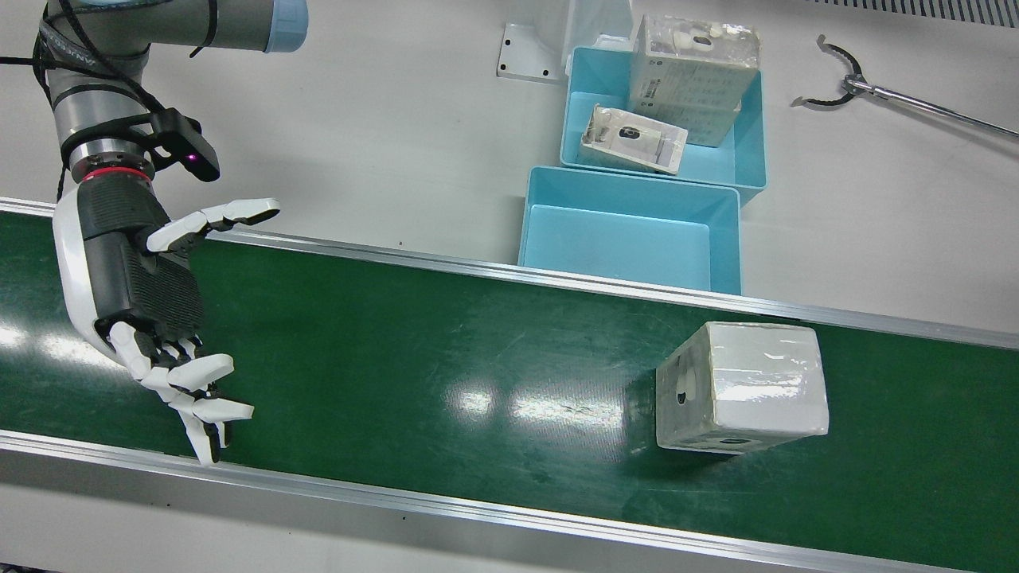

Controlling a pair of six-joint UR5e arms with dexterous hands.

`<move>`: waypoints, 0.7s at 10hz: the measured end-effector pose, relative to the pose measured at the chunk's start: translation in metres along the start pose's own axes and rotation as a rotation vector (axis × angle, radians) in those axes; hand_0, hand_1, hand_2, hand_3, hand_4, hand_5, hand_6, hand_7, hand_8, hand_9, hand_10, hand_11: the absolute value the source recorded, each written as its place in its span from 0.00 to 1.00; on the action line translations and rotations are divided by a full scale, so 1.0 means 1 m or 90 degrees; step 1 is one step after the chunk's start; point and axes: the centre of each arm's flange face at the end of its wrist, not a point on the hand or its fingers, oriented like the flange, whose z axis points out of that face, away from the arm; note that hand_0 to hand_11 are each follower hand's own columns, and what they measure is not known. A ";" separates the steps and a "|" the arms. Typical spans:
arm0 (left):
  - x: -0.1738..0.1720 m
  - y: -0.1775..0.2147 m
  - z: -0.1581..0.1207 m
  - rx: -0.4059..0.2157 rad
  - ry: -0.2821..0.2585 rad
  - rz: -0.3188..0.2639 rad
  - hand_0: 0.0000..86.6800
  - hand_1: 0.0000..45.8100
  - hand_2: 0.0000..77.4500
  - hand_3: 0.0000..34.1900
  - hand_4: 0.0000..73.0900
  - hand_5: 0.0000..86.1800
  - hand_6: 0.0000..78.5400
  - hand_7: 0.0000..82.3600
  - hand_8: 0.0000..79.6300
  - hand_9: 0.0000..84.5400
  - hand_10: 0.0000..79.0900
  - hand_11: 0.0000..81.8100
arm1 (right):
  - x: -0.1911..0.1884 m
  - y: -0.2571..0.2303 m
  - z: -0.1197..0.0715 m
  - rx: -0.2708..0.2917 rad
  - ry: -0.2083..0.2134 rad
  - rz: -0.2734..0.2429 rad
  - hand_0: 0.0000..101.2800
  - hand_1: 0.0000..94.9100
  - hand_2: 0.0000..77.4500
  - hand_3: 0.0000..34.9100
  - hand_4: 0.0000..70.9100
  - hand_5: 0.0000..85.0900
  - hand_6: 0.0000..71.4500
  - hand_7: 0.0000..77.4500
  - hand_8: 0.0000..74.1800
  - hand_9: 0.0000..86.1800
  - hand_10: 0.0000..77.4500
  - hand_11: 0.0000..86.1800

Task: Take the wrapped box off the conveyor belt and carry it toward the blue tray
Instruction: 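Lower the open right hand toward the belt, facing the oncoming box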

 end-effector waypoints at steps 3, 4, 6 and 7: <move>0.000 0.000 0.000 0.000 0.000 0.000 0.00 0.00 0.01 0.00 0.00 0.01 0.01 0.00 0.00 0.00 0.00 0.00 | 0.028 -0.007 0.002 0.007 0.024 0.000 0.47 0.17 0.25 0.70 0.18 0.45 0.04 0.34 0.00 0.06 0.00 0.02; 0.000 0.000 0.000 0.000 0.000 0.000 0.00 0.00 0.01 0.00 0.00 0.01 0.00 0.01 0.00 0.00 0.00 0.00 | 0.035 -0.010 0.004 0.009 0.028 -0.001 0.47 0.17 0.25 0.70 0.18 0.45 0.04 0.34 0.00 0.06 0.00 0.02; 0.000 0.000 0.000 0.000 0.000 0.000 0.00 0.00 0.01 0.00 0.00 0.01 0.01 0.01 0.00 0.00 0.01 0.00 | 0.043 -0.012 0.010 -0.006 0.031 0.002 0.48 0.17 0.31 0.57 0.15 0.45 0.04 0.30 0.00 0.07 0.01 0.01; 0.000 0.000 0.000 0.000 0.000 0.000 0.00 0.00 0.01 0.00 0.00 0.01 0.01 0.00 0.00 0.00 0.01 0.00 | 0.044 -0.011 0.014 -0.015 0.030 0.001 0.48 0.17 0.31 0.57 0.15 0.45 0.04 0.30 0.00 0.07 0.01 0.01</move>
